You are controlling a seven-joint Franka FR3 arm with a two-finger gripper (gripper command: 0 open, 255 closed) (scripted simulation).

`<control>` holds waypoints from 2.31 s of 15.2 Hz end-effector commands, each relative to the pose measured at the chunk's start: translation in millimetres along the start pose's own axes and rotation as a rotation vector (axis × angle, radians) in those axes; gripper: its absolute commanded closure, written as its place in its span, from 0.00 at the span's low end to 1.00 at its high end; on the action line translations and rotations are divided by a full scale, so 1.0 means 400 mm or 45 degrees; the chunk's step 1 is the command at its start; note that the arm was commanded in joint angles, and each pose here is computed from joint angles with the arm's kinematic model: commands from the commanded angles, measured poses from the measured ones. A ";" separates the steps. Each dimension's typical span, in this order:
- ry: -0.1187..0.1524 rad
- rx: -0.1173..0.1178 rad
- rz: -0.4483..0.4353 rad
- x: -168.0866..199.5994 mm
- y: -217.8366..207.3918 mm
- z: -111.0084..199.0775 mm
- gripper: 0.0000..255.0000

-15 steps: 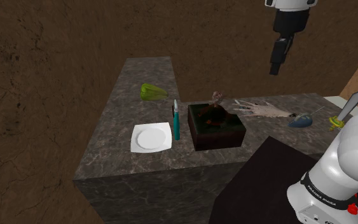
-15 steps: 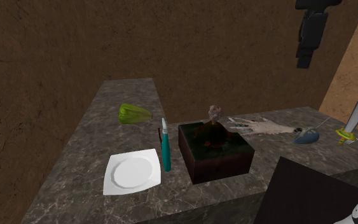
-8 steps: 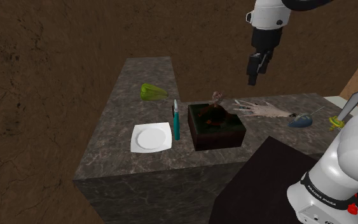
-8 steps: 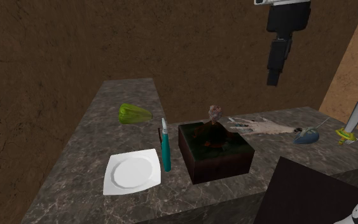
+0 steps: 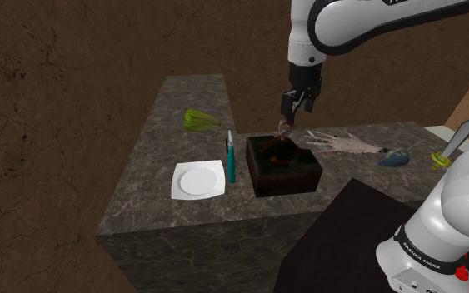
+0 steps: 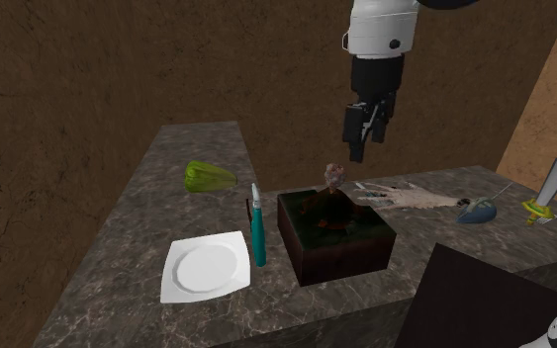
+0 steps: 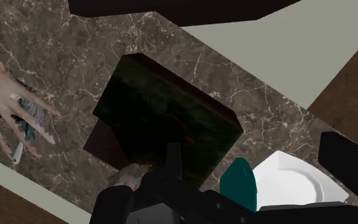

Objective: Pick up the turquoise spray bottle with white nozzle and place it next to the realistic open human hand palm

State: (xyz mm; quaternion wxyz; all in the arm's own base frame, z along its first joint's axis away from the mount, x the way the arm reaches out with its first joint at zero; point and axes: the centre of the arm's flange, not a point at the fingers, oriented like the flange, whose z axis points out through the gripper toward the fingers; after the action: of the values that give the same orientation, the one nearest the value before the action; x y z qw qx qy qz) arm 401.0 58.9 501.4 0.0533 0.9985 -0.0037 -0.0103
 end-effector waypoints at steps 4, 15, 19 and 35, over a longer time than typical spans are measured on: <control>0.020 0.003 0.092 0.115 -0.066 0.095 0.00; 0.059 0.006 0.289 0.397 -0.162 0.285 0.00; 0.073 0.007 0.361 0.504 -0.186 0.352 0.00; 0.081 0.007 0.400 0.570 -0.197 0.489 0.00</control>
State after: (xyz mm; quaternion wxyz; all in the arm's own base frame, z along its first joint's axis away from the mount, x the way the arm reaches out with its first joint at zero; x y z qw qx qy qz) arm 625.4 114.4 294.3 0.0516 0.9856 -0.1583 0.0298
